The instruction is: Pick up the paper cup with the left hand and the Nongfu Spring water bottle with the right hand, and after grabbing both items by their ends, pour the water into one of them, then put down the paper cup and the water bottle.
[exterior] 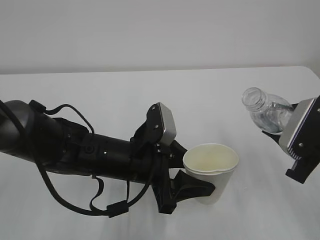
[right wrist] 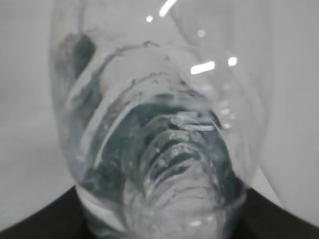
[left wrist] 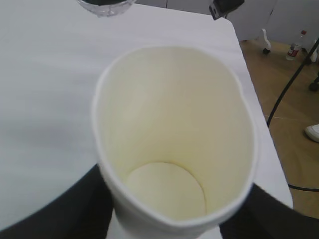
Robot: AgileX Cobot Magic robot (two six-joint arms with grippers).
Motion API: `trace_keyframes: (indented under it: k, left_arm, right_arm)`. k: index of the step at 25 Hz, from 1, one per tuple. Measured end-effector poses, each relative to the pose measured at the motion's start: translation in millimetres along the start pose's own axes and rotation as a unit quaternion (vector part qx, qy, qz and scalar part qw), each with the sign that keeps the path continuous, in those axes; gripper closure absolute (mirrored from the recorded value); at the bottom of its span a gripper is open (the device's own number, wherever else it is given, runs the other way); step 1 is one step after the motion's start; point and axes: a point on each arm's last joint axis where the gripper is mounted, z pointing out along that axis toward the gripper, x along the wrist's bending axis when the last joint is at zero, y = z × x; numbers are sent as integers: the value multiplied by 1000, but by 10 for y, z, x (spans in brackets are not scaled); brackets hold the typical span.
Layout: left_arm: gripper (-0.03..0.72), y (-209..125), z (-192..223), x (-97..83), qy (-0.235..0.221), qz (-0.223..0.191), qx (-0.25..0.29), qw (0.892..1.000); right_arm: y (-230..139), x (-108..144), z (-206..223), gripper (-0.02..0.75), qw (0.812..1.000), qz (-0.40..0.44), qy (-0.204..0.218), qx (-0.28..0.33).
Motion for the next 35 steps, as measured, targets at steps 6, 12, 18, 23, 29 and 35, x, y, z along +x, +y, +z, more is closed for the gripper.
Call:
trace_keyframes:
  k: [6, 12, 18, 23, 29, 35]
  left_arm:
    - [259, 0, 0, 0, 0, 0, 0, 1000]
    - [259, -4, 5, -14, -5, 4, 3, 1000]
    - [259, 2, 9, -29, -11, 6, 1, 1000]
    - [259, 16, 9, -41, -17, 7, -7, 1000]
    - [259, 15, 9, -42, -18, 7, -7, 1000]
    - [259, 15, 9, -42, -18, 7, -7, 1000]
  right_arm:
    - [5, -2, 0, 346, 1000, -24, -1, -3]
    - [5, -2, 0, 346, 998, -58, -1, -3]
    - [6, -4, 0, 328, 996, -88, -3, -3]
    - [6, -5, 0, 335, 994, -105, -3, -3]
    - [9, -11, 2, 344, 993, -117, -5, -4]
    - [11, -9, 5, 346, 993, -118, -5, -5]
